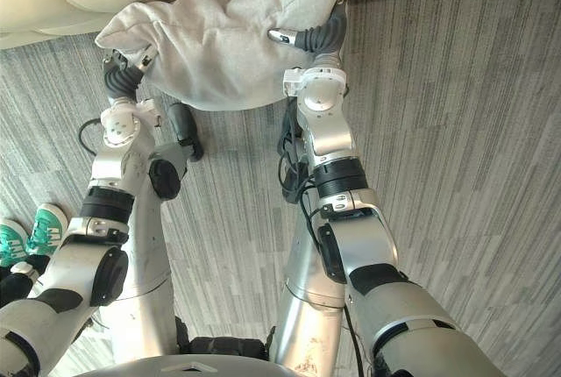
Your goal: Pick up cushions and gather them together orderly.
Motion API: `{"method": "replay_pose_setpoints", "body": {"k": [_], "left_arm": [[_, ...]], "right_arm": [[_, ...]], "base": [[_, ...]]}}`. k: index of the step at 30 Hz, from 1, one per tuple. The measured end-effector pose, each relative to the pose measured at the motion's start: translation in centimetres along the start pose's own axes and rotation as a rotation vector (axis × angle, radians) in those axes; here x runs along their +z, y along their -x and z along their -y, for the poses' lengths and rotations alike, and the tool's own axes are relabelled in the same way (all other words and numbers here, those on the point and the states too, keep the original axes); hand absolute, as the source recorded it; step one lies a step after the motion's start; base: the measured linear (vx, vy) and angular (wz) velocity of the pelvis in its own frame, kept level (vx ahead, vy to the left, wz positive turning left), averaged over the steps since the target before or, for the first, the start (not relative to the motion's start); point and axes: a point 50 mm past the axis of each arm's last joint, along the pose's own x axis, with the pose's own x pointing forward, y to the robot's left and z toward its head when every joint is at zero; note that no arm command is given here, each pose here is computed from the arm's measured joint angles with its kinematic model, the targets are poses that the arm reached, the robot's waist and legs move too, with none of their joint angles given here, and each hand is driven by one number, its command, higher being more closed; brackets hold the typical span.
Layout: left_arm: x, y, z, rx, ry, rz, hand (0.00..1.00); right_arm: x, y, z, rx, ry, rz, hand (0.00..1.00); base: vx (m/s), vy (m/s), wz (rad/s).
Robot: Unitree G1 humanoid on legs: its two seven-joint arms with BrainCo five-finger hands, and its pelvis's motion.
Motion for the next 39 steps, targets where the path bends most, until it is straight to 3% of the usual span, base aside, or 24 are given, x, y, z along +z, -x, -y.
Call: {"method": "replay_pose_setpoints", "body": {"k": [8, 17, 26, 39], "left_arm": [[1.3, -0.4, 0.8, 0.001, -0.042, 0.039, 1.00], [2.3, -1.1, -0.4, 0.020, -0.143, 0.082, 1.00], [3.1, -0.4, 0.2, -0.015, -0.114, 0.126, 1.00], [-1.4, 6.4, -2.0, -0.012, 0.020, 0.064, 1.00]], "right_arm": [[-0.3, 0.6, -0.9, -0.004, -0.151, -0.029, 1.00], [-0.9, 1.3, -0.4, -0.021, -0.251, -0.059, 1.00], [-1.6, 2.7, -0.2, -0.043, -0.333, -0.079, 1.00], [-5.7, 9.6, 0.6, -0.050, -0.354, -0.194, 1.00]], "base": [[-0.04, -0.008, -0.02], [-0.03, -0.006, -0.07], [-0.04, -0.012, -0.01], [-0.02, -0.065, 0.09]]}}
